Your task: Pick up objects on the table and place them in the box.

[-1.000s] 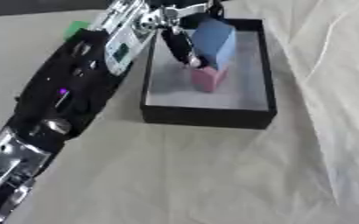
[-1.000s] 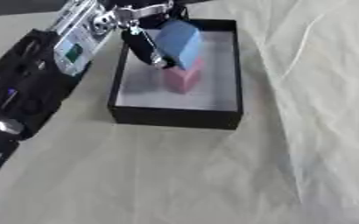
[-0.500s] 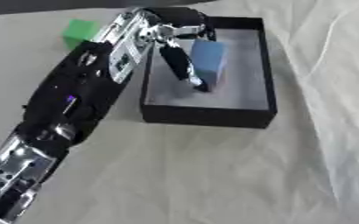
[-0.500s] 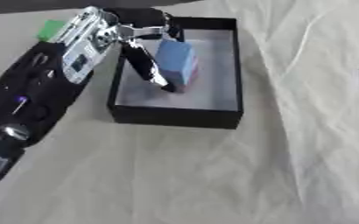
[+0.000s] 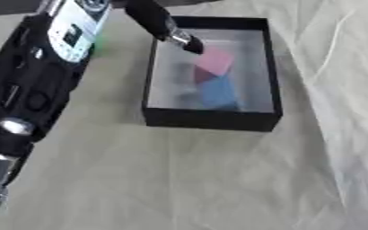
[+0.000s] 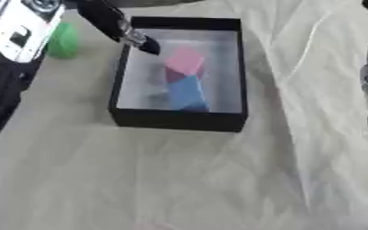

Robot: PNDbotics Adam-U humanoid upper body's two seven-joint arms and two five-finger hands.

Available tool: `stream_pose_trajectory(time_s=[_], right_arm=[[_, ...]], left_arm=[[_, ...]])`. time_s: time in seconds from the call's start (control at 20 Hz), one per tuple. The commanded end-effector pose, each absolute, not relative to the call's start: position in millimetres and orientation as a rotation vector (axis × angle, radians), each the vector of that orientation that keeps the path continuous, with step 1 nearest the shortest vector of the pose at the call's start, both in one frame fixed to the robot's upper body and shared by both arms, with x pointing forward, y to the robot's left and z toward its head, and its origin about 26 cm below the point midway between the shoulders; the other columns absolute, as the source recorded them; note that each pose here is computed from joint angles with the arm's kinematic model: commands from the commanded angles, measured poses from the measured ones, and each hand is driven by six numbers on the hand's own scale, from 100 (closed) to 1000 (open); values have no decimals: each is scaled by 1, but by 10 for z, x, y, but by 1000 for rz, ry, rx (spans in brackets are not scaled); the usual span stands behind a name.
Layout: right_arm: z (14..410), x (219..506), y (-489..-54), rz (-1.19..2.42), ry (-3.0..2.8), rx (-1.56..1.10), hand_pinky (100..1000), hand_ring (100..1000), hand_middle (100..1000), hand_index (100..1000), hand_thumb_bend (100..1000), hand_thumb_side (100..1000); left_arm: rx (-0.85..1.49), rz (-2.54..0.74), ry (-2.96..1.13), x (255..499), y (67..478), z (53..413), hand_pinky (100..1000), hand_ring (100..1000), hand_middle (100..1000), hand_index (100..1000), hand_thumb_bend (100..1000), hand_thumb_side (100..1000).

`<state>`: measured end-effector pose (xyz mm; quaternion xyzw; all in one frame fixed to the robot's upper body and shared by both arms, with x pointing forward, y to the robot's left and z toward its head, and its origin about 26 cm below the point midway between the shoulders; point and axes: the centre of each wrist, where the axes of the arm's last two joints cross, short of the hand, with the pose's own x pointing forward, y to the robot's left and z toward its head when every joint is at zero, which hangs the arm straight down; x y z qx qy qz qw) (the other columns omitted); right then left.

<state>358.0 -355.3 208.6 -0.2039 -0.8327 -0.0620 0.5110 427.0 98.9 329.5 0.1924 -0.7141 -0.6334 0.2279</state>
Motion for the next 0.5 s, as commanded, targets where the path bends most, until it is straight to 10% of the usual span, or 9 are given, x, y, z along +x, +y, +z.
stream_pose_trajectory(time_s=[0.05,0.5], right_arm=[[2238,3532,-3622,-138,-2044,-530,923,818,858,878,100,921],[2207,3478,-3716,-141,-2032,-573,923,818,858,878,100,917]], left_arm=[[571,-1645,-2061,4146,1211,3623,857,805,779,914,660,557],[859,-1406,-1918,4194,2140,3844,855,818,811,870,585,466]])
